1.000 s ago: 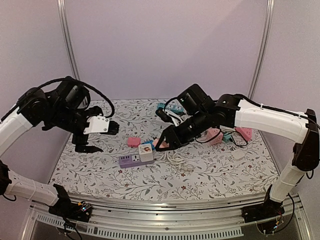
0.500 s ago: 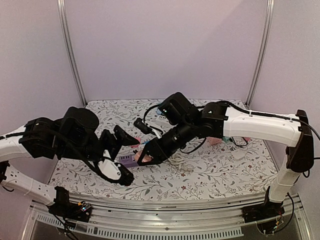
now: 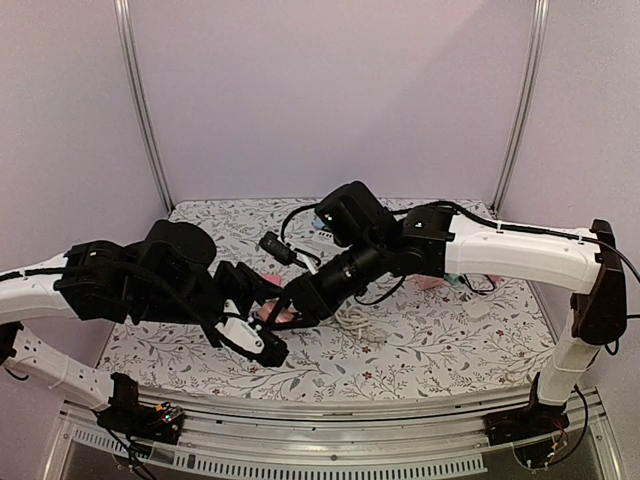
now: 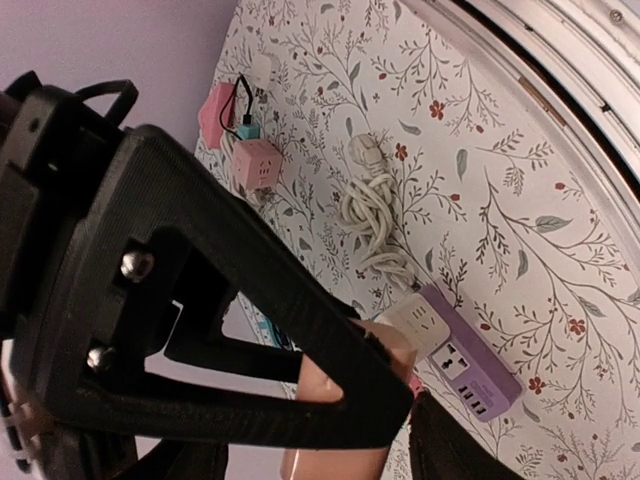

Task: Insert the plug
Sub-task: Adjust the socket at the center of the board.

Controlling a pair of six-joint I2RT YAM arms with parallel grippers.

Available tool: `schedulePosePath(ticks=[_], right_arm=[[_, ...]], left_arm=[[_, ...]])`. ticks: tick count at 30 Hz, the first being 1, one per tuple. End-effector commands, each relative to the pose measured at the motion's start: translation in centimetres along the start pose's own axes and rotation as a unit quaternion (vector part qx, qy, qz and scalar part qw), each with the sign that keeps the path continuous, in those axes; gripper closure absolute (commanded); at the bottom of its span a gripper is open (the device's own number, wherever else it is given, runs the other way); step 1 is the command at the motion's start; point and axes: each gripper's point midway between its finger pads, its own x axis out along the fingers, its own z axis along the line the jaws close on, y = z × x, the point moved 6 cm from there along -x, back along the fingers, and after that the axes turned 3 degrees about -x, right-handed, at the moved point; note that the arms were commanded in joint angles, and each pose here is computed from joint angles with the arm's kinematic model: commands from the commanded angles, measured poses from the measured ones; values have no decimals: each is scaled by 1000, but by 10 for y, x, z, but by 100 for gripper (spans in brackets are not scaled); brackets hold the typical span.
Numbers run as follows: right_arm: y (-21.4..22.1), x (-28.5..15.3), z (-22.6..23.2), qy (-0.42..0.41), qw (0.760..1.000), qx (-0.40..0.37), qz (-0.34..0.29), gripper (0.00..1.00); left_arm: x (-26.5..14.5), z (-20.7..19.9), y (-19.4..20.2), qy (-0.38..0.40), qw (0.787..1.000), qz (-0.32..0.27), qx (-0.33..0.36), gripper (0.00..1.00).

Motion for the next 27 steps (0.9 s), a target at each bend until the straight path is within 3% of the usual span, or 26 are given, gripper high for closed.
schedulePosePath(ticks=[1,7,10,11,12,14,16,20,23,25,27], right_arm=[[-6,-5,21,-39,998,-38,-18,100],[-5,-10,24,-41,998,-45,-21,100],[-5,-14,24,-29,998,-52,-27,100],[-6,-18,24,-18,998,-58,-36,92],[-8,-21,23,-6,997,-61,-43,78],[-9,-28,21,21,996,-71,-59,33],[-9,-41,18,59,990,-94,-82,2],[0,-73,13,120,961,-172,-182,1],[4,-101,32,91,905,-281,-307,1],[9,-109,42,80,874,-342,-337,1],[1,-112,46,86,864,-354,-347,2]], left_arm=[[7,-5,2,9,1000,21,-9,44],[5,-6,3,10,1000,23,-14,100],[3,-2,3,1,999,26,-26,100],[2,0,3,-2,999,25,-32,100],[0,1,3,-4,999,23,-40,100],[-3,6,3,-8,998,16,-66,100],[-8,12,3,-7,994,6,-106,100],[-24,25,1,22,973,-35,-225,100],[-37,34,-6,41,947,-82,-306,100],[-45,39,-13,56,928,-113,-350,100],[-49,42,-18,68,916,-132,-372,100]])
